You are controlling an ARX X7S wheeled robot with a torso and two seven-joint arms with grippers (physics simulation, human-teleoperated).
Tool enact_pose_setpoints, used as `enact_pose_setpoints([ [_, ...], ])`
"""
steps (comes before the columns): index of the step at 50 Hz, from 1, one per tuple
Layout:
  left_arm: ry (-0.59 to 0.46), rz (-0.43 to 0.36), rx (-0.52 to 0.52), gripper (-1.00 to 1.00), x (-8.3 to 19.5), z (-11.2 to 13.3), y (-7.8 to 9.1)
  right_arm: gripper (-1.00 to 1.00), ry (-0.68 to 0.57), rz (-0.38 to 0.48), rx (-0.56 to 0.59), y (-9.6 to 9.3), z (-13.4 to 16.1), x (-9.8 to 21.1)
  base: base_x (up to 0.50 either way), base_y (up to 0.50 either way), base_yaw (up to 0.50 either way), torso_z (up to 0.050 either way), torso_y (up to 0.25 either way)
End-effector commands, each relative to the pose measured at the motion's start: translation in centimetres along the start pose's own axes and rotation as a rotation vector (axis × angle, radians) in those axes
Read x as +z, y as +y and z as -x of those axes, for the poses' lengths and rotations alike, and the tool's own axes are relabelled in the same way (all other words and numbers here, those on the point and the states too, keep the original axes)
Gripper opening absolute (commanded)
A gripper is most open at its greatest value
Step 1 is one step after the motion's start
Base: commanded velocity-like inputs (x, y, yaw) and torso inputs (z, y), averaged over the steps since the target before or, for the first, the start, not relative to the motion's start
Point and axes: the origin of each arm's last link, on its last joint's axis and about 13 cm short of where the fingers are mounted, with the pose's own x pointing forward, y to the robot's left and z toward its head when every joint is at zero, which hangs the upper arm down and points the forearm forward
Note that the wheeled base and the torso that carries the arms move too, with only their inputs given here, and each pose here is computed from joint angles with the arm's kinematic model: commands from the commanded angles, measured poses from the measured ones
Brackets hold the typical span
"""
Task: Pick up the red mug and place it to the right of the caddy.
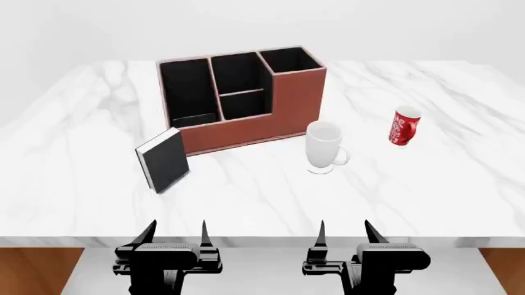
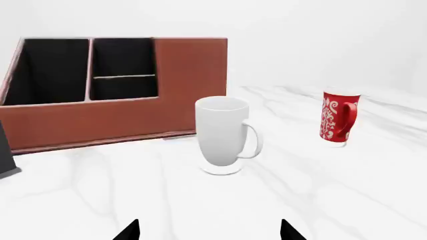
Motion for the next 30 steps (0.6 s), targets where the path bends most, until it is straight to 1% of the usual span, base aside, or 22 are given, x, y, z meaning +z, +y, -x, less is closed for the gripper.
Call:
enact_pose_setpoints([
  [1,0.003,-0.004,-0.002,1.0,-0.18,-0.13,-0.12,1.0,-0.011,0.017,-0.003,0.1,-0.04,0.13,0.0,0.0,0.0,0.0,0.0],
  [3,0.011,0.0,-0.01,1.0,-0.35,-0.04,-0.15,1.0,-0.021,0.041,-0.026,-0.07,-0.13,0.0,0.0,0.0,0.0,0.0,0.0],
  [7,0.021,-0.004,-0.011,1.0,-0.39,-0.27,-0.09,1.0,-0.015,0.036,-0.031,-0.32,-0.08,-0.2,0.0,0.0,0.0,0.0,0.0],
  [8,0.026,-0.007,-0.017,1.0,-0.44,-0.37,-0.17,1.0,-0.037,0.051,-0.059,-0.37,-0.12,-0.18,0.0,0.0,0.0,0.0,0.0],
  [10,0.026,-0.009,-0.02,1.0,-0.46,-0.36,-0.25,1.0,-0.027,-0.007,-0.026,-0.32,-0.03,-0.11,0.0,-0.5,0.0,0.0,0.0],
  [11,0.03,-0.007,-0.027,1.0,-0.53,-0.36,-0.31,1.0,-0.021,-0.008,-0.021,-0.33,-0.02,-0.03,0.0,-0.5,0.0,0.0,0.0],
  [12,0.026,-0.018,-0.024,1.0,-0.55,-0.41,-0.29,1.0,-0.025,0.025,-0.021,-0.27,-0.03,-0.07,0.0,-0.5,0.0,0.0,0.0],
  [13,0.027,-0.015,-0.023,1.0,-0.54,-0.4,-0.28,1.0,-0.027,0.021,-0.018,-0.26,-0.03,-0.07,0.0,-0.5,0.0,0.0,0.0],
  [14,0.026,-0.018,-0.025,1.0,-0.51,-0.38,-0.27,1.0,-0.015,0.04,-0.029,-0.28,-0.13,-0.2,0.0,-0.5,0.0,0.0,0.0],
  [22,0.04,-0.015,-0.029,1.0,-0.68,-0.42,-0.33,1.0,0.011,0.042,-0.038,-0.36,-0.13,-0.5,0.0,-0.5,0.0,0.0,0.0],
  [30,0.036,-0.021,-0.037,1.0,-0.37,-0.64,-0.5,1.0,0.009,0.036,-0.043,-0.51,-0.19,-0.39,0.0,-0.5,0.0,0.0,0.0],
])
